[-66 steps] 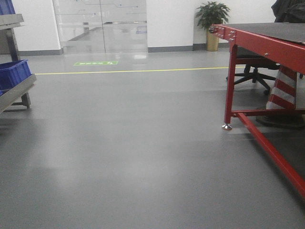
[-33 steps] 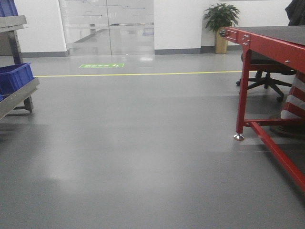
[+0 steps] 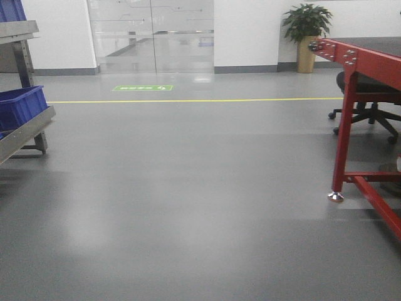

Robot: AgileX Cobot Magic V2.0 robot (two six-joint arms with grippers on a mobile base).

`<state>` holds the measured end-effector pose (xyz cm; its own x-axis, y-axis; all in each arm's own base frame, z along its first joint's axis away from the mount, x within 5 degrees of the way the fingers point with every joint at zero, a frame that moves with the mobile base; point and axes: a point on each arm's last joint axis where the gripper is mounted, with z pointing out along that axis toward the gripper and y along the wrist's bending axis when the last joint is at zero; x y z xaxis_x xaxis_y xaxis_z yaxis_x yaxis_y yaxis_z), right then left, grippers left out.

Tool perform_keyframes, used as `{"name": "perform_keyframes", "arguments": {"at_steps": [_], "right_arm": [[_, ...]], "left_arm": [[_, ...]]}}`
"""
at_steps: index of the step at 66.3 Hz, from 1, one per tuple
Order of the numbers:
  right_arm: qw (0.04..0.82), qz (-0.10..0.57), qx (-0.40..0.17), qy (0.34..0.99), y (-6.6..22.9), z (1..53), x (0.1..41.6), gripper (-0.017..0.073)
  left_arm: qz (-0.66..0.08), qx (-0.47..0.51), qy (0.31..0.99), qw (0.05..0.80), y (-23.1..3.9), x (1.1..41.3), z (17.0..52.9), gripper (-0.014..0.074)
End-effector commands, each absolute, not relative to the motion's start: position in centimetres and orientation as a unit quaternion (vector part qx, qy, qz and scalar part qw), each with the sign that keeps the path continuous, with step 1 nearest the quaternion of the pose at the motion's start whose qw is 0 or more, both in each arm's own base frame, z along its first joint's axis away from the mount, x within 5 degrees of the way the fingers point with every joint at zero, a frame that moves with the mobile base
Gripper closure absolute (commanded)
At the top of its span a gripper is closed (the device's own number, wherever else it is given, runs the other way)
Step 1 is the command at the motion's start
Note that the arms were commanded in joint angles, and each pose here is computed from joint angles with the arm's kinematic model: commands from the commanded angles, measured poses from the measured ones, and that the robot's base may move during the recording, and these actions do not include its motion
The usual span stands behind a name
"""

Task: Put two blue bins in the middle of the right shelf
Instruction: 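Drive forward across the floor with the bin clamped in both grippers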

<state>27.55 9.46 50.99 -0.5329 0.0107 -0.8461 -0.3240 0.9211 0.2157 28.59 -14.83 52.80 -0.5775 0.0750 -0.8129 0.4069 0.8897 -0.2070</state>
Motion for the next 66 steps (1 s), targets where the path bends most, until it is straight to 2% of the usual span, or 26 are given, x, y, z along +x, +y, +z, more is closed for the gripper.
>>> {"name": "perform_keyframes", "arguments": {"at_steps": [1,66], "right_arm": [[0.507,0.247,-0.090,0.821,10.72,52.48,27.07,0.0713],[0.507,0.247,-0.090,0.821,10.72,52.48,27.07,0.0713]], "left_arm": [[-0.329,0.164,0.817,0.444,-17.15,26.56,54.89,0.0704],[-0.329,0.163,0.817,0.444,-17.14,26.57,54.89,0.0704]]}}
